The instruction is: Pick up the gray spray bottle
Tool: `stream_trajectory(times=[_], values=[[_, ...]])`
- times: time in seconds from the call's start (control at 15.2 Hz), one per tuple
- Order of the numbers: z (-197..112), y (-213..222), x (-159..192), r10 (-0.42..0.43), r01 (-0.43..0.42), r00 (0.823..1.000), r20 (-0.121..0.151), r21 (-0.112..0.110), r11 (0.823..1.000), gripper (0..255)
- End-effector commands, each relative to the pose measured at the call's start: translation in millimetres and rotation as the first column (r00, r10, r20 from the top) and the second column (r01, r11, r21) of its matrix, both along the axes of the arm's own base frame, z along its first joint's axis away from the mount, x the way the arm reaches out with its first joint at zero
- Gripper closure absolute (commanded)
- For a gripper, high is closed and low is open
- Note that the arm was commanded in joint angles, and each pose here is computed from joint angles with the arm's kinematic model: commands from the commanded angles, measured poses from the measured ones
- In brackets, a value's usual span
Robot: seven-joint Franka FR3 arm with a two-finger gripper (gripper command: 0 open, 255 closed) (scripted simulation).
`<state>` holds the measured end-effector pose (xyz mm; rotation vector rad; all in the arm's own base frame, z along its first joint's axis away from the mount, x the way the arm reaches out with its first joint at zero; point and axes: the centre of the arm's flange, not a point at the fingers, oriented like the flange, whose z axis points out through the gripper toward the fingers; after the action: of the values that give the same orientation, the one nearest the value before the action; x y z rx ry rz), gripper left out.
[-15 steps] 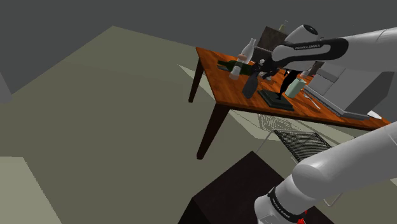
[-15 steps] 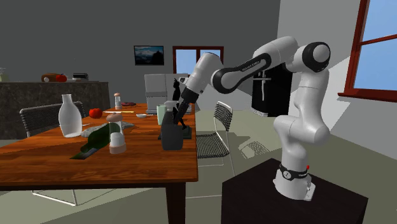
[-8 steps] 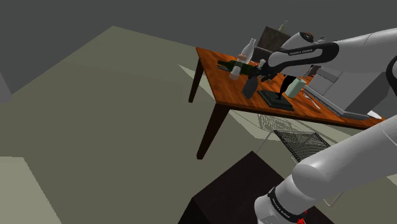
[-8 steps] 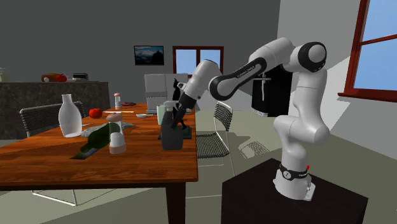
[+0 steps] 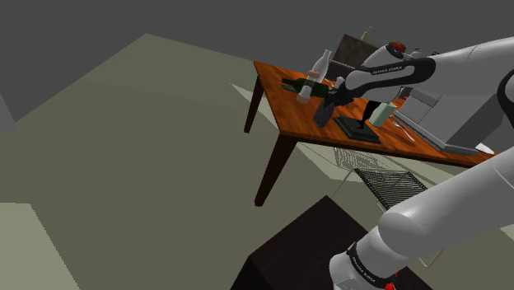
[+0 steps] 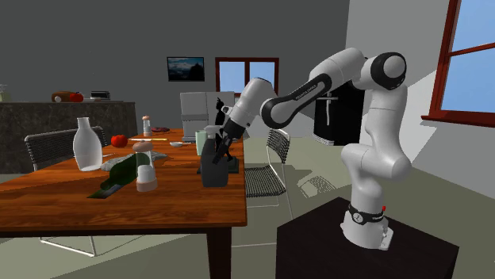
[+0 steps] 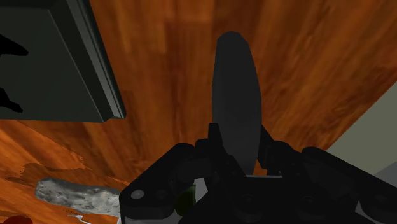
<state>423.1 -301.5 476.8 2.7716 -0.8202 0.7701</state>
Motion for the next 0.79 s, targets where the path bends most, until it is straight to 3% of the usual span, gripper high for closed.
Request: stream_trajectory(times=[0.0,0.26,0.73], values=[[-0.3,-0.3,-0.2,-0.001,0.001,1.000,-0.001,0.000,1.000,255],[-1.0,0.4,0.2,-0.001,0.001,1.000,0.000,0.000,1.000,255],[36.0,0.4,0.2,-0.001,0.001,1.000,0.000,0.000,1.000,255]])
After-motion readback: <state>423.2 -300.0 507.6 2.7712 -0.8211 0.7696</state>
